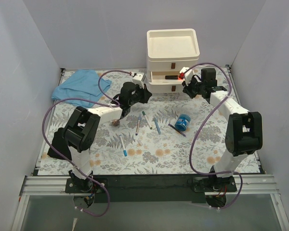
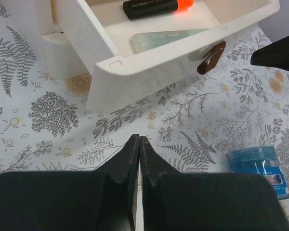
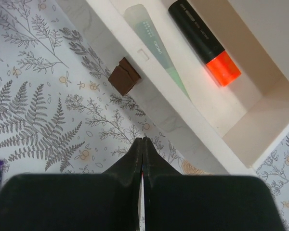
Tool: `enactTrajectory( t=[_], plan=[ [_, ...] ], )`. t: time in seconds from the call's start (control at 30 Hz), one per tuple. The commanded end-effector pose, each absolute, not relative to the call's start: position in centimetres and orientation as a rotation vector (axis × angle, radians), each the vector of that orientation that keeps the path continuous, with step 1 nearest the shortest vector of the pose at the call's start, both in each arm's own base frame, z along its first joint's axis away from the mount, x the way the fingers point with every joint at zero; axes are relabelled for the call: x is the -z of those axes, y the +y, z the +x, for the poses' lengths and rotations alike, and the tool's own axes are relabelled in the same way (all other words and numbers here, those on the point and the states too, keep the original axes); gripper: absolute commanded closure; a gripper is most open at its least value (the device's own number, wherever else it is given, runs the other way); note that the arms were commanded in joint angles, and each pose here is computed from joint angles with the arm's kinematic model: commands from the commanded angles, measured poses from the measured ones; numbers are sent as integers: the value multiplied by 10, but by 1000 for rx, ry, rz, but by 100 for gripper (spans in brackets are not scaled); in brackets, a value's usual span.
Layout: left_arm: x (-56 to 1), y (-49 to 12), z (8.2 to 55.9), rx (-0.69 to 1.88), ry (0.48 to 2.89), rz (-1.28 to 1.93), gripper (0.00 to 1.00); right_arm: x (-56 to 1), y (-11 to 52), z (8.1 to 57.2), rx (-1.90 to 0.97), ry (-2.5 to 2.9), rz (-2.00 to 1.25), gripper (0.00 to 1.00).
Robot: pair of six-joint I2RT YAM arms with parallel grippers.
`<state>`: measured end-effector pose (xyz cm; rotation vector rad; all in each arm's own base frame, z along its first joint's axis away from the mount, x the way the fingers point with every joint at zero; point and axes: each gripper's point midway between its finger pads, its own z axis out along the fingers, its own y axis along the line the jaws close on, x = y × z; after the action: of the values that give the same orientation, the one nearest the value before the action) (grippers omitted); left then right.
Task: Sort the stationery into containers
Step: Close the drawer in the storage box.
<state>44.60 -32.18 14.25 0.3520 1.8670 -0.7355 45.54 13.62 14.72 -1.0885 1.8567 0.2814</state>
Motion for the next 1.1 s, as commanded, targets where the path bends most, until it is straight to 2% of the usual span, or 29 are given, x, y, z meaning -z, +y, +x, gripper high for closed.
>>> enactTrajectory(
  t=[0.0, 0.67, 1.07],
  plan=[
    [-177, -329, 468, 752, 1760, 302, 100, -165, 131, 479, -232, 1801, -1004, 99],
    [-175, -340, 543, 642, 1684, 292, 100, -184, 124, 560, -137, 1713, -899, 99],
    [-166, -329, 583, 581, 1666, 268, 100, -183, 127, 591, -125, 1683, -861, 99]
  ],
)
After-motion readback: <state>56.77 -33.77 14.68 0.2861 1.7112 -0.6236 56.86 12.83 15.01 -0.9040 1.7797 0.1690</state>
